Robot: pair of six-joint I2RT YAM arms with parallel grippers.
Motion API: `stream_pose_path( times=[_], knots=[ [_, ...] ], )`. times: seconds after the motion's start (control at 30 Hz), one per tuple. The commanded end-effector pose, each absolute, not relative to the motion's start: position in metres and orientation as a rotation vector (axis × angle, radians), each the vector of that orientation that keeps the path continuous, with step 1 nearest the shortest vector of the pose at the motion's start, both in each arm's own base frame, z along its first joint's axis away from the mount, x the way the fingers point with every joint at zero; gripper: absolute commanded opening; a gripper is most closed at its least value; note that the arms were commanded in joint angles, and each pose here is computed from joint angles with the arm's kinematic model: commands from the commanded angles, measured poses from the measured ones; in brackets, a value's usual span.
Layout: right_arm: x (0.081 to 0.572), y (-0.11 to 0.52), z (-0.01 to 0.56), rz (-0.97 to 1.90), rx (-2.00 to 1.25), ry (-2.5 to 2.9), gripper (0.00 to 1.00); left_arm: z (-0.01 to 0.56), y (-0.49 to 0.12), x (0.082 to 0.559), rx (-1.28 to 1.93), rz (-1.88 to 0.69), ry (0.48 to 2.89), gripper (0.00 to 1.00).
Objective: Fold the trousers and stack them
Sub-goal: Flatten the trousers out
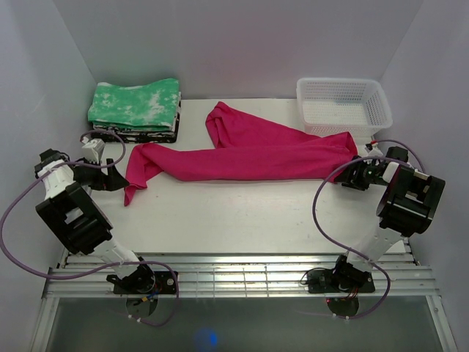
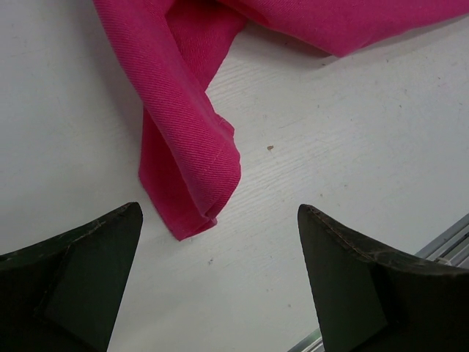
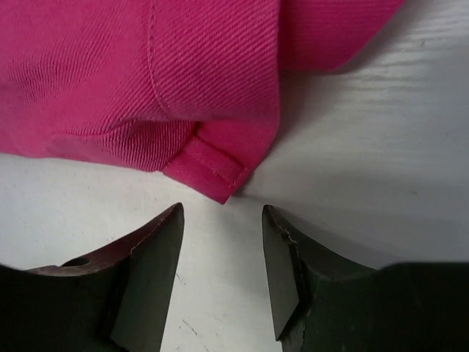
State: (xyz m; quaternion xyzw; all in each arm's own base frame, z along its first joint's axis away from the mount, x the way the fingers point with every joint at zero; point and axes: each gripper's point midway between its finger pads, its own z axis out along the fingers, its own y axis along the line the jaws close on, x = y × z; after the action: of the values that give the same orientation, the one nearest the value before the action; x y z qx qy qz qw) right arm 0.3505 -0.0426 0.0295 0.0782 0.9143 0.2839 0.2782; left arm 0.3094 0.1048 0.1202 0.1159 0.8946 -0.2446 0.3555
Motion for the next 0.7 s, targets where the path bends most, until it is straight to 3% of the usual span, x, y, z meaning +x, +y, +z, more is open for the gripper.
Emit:
stream_pose_path(
  times=[0.0, 0.1, 0.27, 0.43, 0.67],
  knots=[
    [0.371, -0.054, 0.02, 0.697, 0.289, 2.417, 0.53, 0.129, 0.11, 0.317, 0.283, -0.619, 2.274, 0.98],
    [0.373, -0.052, 0.014, 0.686, 0.288, 2.405, 0.5, 0.126, 0.112, 0.317, 0.268, -0.615, 2.284, 0.98],
    [0.379, -0.034, 0.012, 0.818, 0.282, 2.411, 0.33, 0.117, 0.114, 0.311, 0.251, -0.645, 2.303, 0.98],
    [0.379, -0.035, 0.03, 0.813, 0.191, 2.388, 0.08, 0.12, 0.099, 0.287, 0.331, -0.756, 2.276, 0.98],
    [0.381, -0.037, 0.089, 0.795, 0.062, 2.313, 0.08, 0.106, 0.087, 0.268, 0.5, -0.699, 2.216, 0.98]
  ],
)
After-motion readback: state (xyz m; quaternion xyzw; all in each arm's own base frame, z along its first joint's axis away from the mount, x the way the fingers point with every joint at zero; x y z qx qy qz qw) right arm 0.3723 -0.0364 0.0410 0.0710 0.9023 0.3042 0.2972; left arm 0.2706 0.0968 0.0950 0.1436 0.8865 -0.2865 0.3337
